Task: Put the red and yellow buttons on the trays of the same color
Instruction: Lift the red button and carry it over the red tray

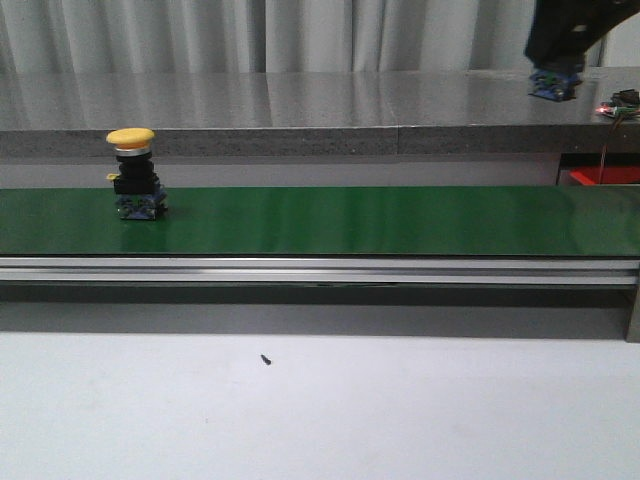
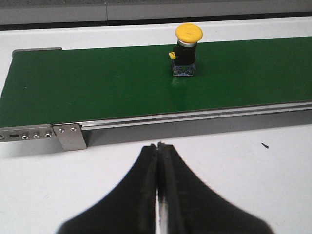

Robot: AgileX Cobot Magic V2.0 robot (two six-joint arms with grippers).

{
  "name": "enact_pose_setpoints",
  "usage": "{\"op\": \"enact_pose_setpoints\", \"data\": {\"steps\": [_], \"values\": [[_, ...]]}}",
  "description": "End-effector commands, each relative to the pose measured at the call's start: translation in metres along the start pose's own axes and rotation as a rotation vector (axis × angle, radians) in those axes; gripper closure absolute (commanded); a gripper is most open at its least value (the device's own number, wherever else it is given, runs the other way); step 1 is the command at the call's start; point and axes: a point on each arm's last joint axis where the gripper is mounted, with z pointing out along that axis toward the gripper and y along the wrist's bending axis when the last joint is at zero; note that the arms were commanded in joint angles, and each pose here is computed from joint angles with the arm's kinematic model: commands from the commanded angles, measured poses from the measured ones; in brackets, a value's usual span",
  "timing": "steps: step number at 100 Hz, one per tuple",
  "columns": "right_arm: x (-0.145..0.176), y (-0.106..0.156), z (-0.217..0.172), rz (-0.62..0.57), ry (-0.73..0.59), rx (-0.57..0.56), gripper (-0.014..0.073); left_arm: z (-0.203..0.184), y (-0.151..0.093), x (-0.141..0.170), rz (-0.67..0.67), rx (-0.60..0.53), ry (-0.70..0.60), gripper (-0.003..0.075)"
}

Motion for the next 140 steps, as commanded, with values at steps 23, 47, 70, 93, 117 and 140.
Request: {"op": "enact_pose_setpoints", "data": {"steps": [23, 47, 70, 93, 117, 140], "values": [[0.003, -0.069, -0.053, 0.251, -0.196, 0.161, 0.0351, -0.004, -0.001, -0.013, -0.007, 0.005, -0.087, 0.0740], [0.010, -0.107, -0.047, 0.351, -0.180, 0.201, 0.0351, -0.004, -0.001, -0.013, -0.007, 0.005, -0.087, 0.0740], [0.014, -0.136, -0.043, 0.404, -0.198, 0.261, 0.0351, -0.004, -0.001, -0.013, -0.007, 0.005, -0.087, 0.0740], [0.027, -0.162, -0.020, 0.445, -0.165, 0.285, 0.0351, -0.004, -0.001, -0.013, -0.007, 0.005, -0.087, 0.0740], [0.038, -0.183, -0.005, 0.474, -0.171, 0.316, 0.0351, -0.004, -0.001, -0.013, -0.007, 0.005, -0.089, 0.0739], [0.048, -0.195, 0.003, 0.499, -0.152, 0.325, 0.0351, -0.004, -0.001, -0.013, -0.007, 0.004, -0.091, 0.0740]]}}
